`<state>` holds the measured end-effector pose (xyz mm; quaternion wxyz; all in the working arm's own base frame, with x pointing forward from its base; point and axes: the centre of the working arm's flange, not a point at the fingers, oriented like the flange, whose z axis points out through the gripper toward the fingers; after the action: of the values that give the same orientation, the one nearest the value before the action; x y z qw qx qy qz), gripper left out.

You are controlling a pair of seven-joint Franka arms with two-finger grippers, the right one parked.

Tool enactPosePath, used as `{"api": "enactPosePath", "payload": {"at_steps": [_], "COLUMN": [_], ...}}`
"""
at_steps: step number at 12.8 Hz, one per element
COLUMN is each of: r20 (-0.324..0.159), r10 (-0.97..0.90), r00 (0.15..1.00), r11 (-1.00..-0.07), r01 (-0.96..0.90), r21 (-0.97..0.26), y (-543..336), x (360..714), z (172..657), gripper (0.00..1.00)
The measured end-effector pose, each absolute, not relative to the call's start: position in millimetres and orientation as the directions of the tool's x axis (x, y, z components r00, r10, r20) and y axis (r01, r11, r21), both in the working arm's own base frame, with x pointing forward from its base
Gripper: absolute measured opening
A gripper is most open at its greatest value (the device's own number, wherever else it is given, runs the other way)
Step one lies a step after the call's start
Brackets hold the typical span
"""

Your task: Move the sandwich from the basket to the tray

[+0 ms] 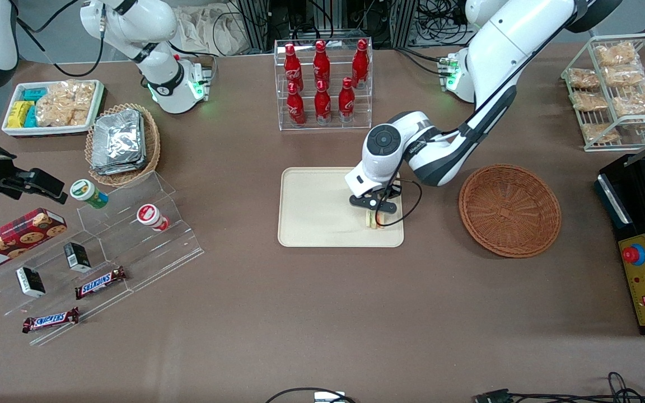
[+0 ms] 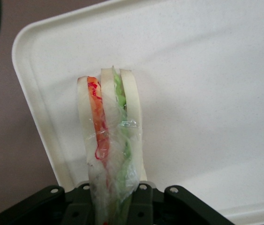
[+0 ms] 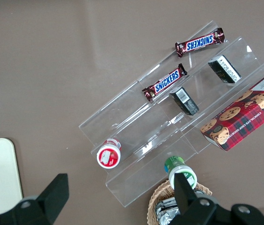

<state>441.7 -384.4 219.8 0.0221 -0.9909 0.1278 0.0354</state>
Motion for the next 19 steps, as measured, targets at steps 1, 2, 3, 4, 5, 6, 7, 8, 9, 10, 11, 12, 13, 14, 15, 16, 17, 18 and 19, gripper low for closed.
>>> {"api": "enactPosePath", "payload": {"at_steps": [1, 2, 3, 4, 5, 6, 7, 8, 9, 10, 11, 12, 13, 14, 15, 16, 17, 18, 19], "r20": [-0.081, -0.083, -0.083, -0.083, -0.082, -0.081, -0.079, -0.074, -0.068, -0.059, -0.052, -0.047, -0.040, -0.033, -0.027, -0.019, -0.011, -0.004, 0.004], "r10": [-0.251, -0.251, -0.249, -0.244, -0.235, -0.228, -0.219, -0.207, -0.187, -0.160, -0.134, -0.110, -0.083, -0.053, -0.021, 0.008, 0.035, 0.062, 0.088], "r00": [0.964, 0.964, 0.965, 0.966, 0.969, 0.970, 0.973, 0.975, 0.980, 0.985, 0.990, 0.993, 0.996, 0.998, 0.999, 1.000, 0.999, 0.998, 0.996], "r11": [-0.966, -0.966, -0.967, -0.968, -0.970, -0.972, -0.974, -0.977, -0.981, -0.986, -0.989, -0.990, -0.990, -0.992, -0.993, -0.994, -0.993, -0.990, -0.987], "r01": [-0.255, -0.255, -0.253, -0.247, -0.238, -0.231, -0.222, -0.210, -0.190, -0.163, -0.137, -0.113, -0.087, -0.057, -0.024, 0.006, 0.034, 0.061, 0.088], "r21": [-0.034, -0.034, -0.034, -0.035, -0.036, -0.036, -0.037, -0.037, -0.040, -0.048, -0.064, -0.087, -0.107, -0.116, -0.113, -0.111, -0.116, -0.126, -0.135], "y": [-384, -384, -385, -385, -385, -386, -388, -388, -388, -388, -387, -386, -384, -381, -376, -370, -360, -348, -335], "x": [441, 441, 441, 440, 440, 439, 439, 441, 444, 450, 459, 470, 483, 497, 511, 523, 535, 546, 555], "z": [216, 215, 215, 215, 215, 215, 216, 217, 221, 227, 238, 251, 266, 282, 298, 311, 324, 335, 346], "gripper": [0.16, 0.17, 0.21, 0.21, 0.28, 0.36, 0.47, 0.56, 0.67, 0.76, 0.87, 0.96, 1.00, 1.00, 1.00, 1.00, 1.00, 1.00, 1.00]}}
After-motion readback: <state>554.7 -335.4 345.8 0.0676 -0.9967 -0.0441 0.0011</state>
